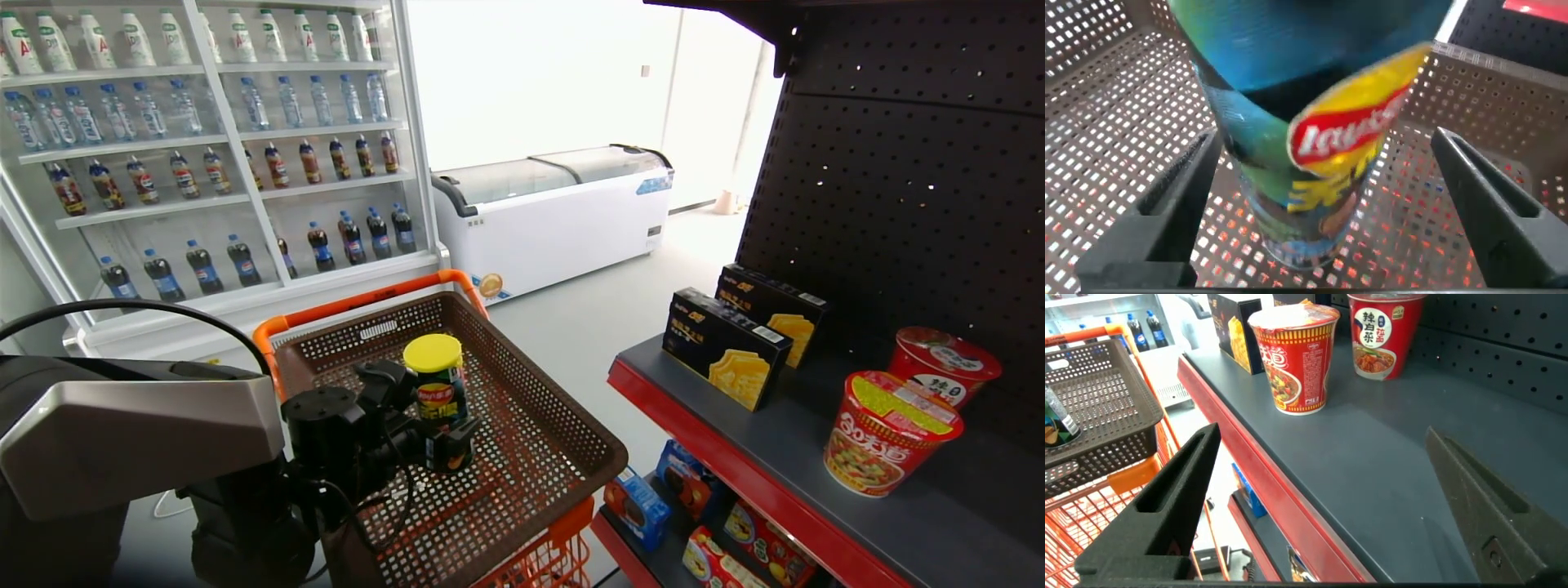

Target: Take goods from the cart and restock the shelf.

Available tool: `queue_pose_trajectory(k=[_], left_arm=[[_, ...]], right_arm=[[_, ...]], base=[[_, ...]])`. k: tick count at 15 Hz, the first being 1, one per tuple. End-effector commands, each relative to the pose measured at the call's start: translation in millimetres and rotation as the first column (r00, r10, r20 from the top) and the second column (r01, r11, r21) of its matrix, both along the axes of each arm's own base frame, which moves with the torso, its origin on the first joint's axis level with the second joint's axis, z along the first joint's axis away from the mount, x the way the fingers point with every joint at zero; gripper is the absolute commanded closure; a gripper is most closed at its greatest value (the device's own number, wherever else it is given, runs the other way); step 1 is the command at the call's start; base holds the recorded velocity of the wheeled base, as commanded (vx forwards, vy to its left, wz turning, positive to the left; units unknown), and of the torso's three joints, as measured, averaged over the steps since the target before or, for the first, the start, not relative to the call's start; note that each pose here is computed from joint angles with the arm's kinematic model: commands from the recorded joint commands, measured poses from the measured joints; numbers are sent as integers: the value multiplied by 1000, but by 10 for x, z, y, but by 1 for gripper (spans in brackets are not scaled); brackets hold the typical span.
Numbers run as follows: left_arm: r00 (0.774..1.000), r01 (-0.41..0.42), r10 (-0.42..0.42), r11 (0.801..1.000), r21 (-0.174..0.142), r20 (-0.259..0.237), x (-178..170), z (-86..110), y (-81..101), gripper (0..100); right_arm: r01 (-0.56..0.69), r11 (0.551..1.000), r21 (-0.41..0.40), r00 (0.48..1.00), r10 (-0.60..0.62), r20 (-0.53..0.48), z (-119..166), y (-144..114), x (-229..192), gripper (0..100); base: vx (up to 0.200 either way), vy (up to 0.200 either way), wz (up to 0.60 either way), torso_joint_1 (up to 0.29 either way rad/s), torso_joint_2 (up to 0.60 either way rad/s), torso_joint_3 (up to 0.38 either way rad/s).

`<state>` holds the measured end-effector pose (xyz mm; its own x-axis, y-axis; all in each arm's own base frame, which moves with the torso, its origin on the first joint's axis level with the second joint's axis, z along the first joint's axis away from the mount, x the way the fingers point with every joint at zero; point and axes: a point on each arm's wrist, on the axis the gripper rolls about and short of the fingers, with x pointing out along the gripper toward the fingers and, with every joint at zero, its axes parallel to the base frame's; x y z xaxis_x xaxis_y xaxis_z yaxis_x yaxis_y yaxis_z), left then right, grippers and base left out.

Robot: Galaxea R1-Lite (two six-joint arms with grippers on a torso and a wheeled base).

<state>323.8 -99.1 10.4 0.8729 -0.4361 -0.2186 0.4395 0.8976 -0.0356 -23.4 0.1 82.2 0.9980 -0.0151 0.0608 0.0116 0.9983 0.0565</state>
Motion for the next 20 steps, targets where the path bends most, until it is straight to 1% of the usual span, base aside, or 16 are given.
queue_pose_trajectory(k=[1, 6, 7, 9, 11, 12, 13, 14, 15, 16, 17, 18, 19, 20], left_arm=[[1000, -2, 2, 1000, -5, 18, 61, -1, -12, 0], [1000, -3, 3, 1000, -12, 24, 115, -23, -27, 0], [1000, -3, 3, 1000, -7, 27, 112, -20, -26, 100], [1000, -5, 5, 1000, -5, 19, 84, -18, -18, 100], [999, -5, 5, 1000, -21, 43, 39, 120, -10, 100], [999, -1, 3, 1000, -23, 49, 23, 153, -11, 100], [997, 8, -6, 999, -31, 73, -7, 251, -45, 100], [994, -2, 9, 998, -57, 112, -52, 437, -94, 100], [993, -15, 22, 998, -63, 118, -64, 496, -98, 100], [988, -78, 86, 995, -61, 126, -95, 684, -92, 100], [986, -117, 123, 992, -56, 117, -181, 863, -63, 100], [988, -114, 119, 992, -53, 98, -295, 960, -21, 100], [992, -98, 103, 993, -69, 76, -470, 1098, 26, 100], [995, -59, 66, 993, -99, 68, -637, 1276, 53, 100]], right_arm=[[0, 1000, 0, 1000, 0, -1, -1, 0, 2, 0], [0, 1000, 0, 1000, 0, -1, 2, 0, 0, 0], [0, 1000, 0, 1000, 0, 1, 3, 0, 0, 0], [0, 1000, 0, 1000, 0, -1, -1, 0, 2, 0], [0, 1000, 0, 1000, 0, -1, 2, 0, 0, 0], [0, 1000, 0, 1000, 0, 1, 3, 0, 0, 0], [0, 1000, 0, 1000, 0, 1, 3, 0, 0, 0], [0, 1000, 0, 1000, 0, -1, 2, 0, 0, 0], [0, 1000, 0, 1000, 0, 1, 3, 0, 0, 0], [0, 1000, 0, 1000, 0, -1, 2, 0, 0, 0], [0, 1000, 0, 1000, 0, -1, -1, 0, 2, 0], [0, 1000, 0, 1000, 0, -1, 2, 0, 0, 0], [0, 1000, 0, 1000, 0, -1, 2, 0, 0, 0], [0, 1000, 0, 1000, 0, 1, 3, 0, 0, 0]], base=[[0, 0, 0, 0, 0, 0], [0, 0, 0, 0, 0, 0], [0, 0, 0, 0, 0, 0], [0, 0, 0, 0, 0, 0], [0, 0, 0, 0, 0, 0], [0, 0, 0, 0, 0, 0], [0, 0, 0, 0, 0, 0], [0, 0, 0, 0, 0, 0], [0, 0, 0, 0, 0, 0], [0, 0, 0, 0, 0, 0], [0, 0, 0, 0, 0, 0], [0, 0, 0, 0, 0, 0], [0, 0, 0, 0, 0, 0], [0, 0, 0, 0, 0, 0]])
